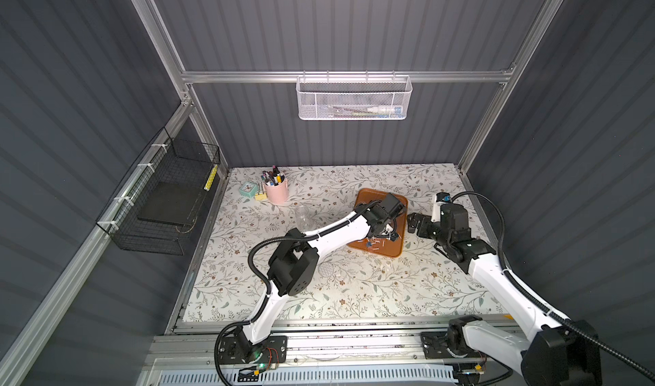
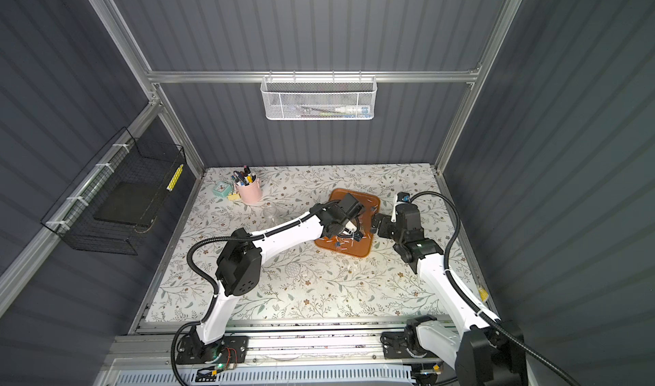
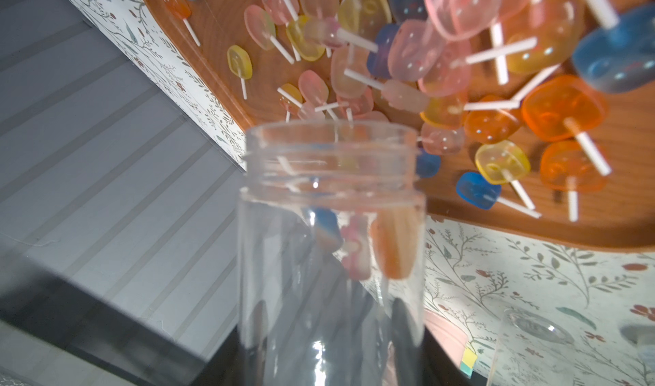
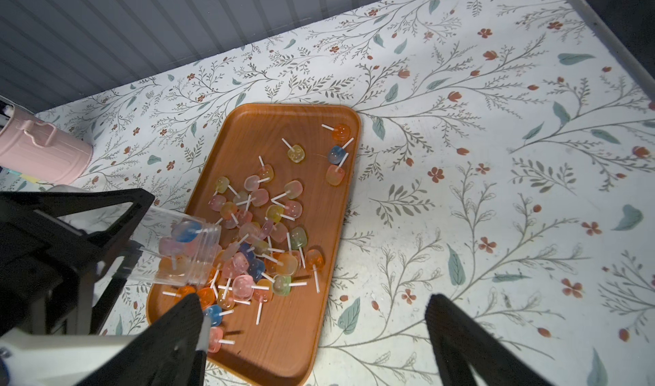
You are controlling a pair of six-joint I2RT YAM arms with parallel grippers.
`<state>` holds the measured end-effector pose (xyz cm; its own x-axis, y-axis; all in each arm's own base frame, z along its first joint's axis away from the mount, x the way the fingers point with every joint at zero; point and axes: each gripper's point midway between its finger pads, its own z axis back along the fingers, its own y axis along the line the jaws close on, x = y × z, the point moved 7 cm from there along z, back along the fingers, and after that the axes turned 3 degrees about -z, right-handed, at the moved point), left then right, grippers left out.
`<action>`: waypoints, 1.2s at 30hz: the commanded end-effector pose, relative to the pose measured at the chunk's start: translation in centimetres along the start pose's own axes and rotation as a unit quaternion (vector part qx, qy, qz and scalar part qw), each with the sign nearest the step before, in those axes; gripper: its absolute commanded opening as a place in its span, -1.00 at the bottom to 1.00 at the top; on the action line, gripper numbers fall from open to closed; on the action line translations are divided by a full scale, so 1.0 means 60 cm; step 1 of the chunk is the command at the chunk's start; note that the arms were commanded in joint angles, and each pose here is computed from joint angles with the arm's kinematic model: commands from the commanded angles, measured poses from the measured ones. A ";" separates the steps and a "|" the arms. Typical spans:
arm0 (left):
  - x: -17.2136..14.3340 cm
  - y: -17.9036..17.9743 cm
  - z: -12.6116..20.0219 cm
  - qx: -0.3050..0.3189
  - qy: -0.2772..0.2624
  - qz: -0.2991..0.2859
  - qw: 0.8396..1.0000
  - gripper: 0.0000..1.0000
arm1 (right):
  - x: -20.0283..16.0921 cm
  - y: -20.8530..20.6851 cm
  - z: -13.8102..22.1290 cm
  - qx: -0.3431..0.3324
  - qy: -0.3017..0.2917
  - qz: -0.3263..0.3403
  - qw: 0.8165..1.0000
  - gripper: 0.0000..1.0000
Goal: Pour the candies out of the jar
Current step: 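Pour the candies out of the jar onto the tray.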
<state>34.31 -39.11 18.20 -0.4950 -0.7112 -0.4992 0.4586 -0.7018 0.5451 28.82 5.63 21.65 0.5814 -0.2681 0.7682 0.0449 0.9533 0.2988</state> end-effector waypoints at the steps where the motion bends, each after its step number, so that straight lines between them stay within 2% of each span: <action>1: 0.013 -0.009 -0.008 -0.007 0.010 -0.046 0.999 -1.00 | -0.003 -0.007 0.001 -0.011 0.000 -0.003 1.000 0.98; 9: 0.033 -0.013 -0.010 -0.005 0.010 -0.077 0.997 -1.00 | -0.007 -0.010 0.001 -0.012 -0.001 -0.005 1.000 0.98; 16: 0.043 -0.003 -0.014 0.007 0.000 -0.071 0.997 -1.00 | -0.008 -0.013 0.005 -0.015 -0.004 -0.004 1.000 0.98; 21: 0.034 0.013 -0.016 0.019 0.014 -0.067 0.997 -1.00 | -0.009 -0.014 0.007 -0.014 -0.004 -0.005 1.000 0.98; 26: -0.001 0.029 -0.010 0.038 0.035 -0.050 0.997 -1.00 | -0.008 -0.016 0.014 -0.018 -0.009 -0.004 1.000 0.98; 31: -0.021 0.041 0.006 0.062 0.049 -0.074 0.994 -1.00 | -0.008 -0.016 0.014 -0.016 -0.008 -0.007 1.000 0.98; 36: -0.001 0.012 -0.021 0.036 0.053 -0.136 0.989 -1.00 | -0.007 -0.014 0.012 -0.011 -0.007 -0.013 1.000 0.98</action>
<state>35.74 -40.21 17.70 -0.4924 -0.5766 -0.6520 0.3043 -0.8159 0.4917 28.07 5.08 21.80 0.5624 -0.2813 0.7775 0.0576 0.9514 0.3026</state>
